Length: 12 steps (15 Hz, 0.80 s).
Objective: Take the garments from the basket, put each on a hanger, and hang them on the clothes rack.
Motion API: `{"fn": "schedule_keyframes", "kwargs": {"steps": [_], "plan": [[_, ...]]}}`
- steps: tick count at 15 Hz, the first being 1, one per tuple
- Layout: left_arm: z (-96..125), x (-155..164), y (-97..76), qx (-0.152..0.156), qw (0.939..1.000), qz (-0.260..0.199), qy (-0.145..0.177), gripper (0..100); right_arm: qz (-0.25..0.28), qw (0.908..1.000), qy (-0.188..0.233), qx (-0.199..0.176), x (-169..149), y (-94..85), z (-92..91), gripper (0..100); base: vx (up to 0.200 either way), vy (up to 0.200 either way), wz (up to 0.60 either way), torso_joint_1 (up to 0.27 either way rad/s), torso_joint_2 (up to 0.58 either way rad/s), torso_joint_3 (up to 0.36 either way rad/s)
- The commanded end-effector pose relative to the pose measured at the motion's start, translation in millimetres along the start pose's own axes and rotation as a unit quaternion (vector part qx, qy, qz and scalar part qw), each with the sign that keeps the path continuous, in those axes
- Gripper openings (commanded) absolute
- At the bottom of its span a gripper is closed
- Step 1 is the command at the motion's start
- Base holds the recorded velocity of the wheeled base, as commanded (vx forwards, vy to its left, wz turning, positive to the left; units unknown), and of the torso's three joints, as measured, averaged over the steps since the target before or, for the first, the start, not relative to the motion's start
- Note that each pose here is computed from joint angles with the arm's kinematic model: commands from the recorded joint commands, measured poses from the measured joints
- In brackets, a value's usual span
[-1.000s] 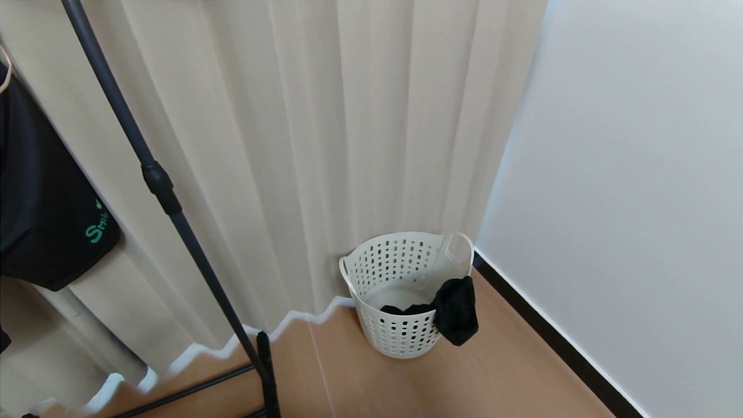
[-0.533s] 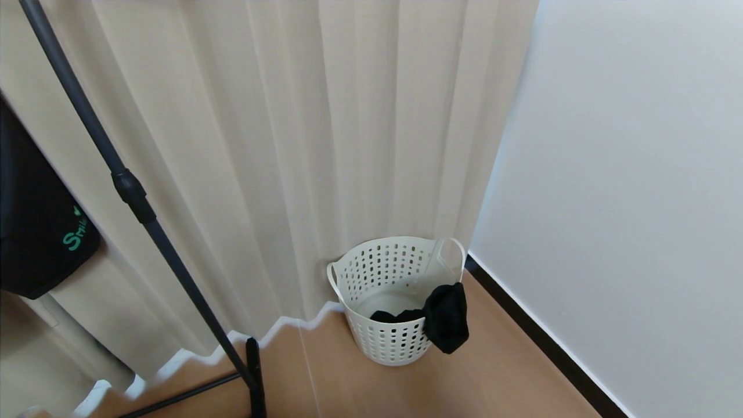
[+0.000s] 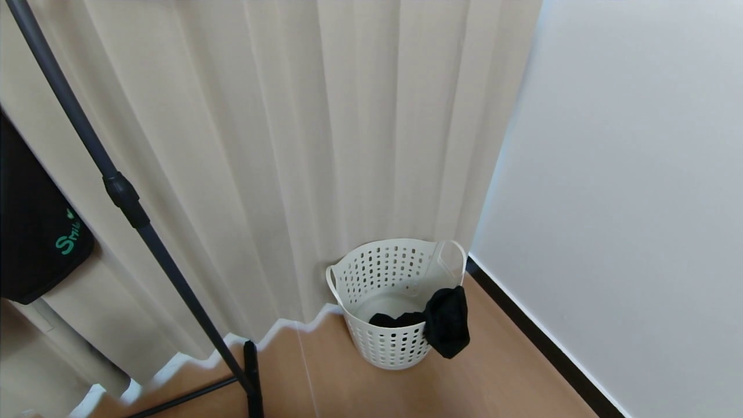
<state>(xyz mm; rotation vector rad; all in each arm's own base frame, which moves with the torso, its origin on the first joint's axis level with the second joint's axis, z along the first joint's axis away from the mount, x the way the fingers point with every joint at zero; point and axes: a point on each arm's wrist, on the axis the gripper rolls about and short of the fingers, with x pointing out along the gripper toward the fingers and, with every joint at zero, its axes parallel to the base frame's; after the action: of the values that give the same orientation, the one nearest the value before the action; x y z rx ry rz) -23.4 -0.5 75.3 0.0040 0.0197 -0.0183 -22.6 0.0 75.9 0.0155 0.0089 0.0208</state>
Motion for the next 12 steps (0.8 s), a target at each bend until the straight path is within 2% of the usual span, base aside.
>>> {"fn": "schedule_keyframes", "kwargs": {"steps": [1, 12], "plan": [[0.0, 0.1, 0.0, 0.000, 1.0000, 0.000, 0.001, 100, 0.000, 1.0000, 0.001, 0.000, 0.1, 0.0, 0.0, 100, 0.000, 0.000, 0.00, 0.000, 0.00, 0.000], [0.0, 0.1, 0.0, 0.000, 1.0000, 0.000, 0.001, 100, 0.000, 1.0000, 0.001, 0.000, 0.1, 0.0, 0.0, 100, 0.000, 0.000, 0.00, 0.003, 0.00, -0.182]]}}
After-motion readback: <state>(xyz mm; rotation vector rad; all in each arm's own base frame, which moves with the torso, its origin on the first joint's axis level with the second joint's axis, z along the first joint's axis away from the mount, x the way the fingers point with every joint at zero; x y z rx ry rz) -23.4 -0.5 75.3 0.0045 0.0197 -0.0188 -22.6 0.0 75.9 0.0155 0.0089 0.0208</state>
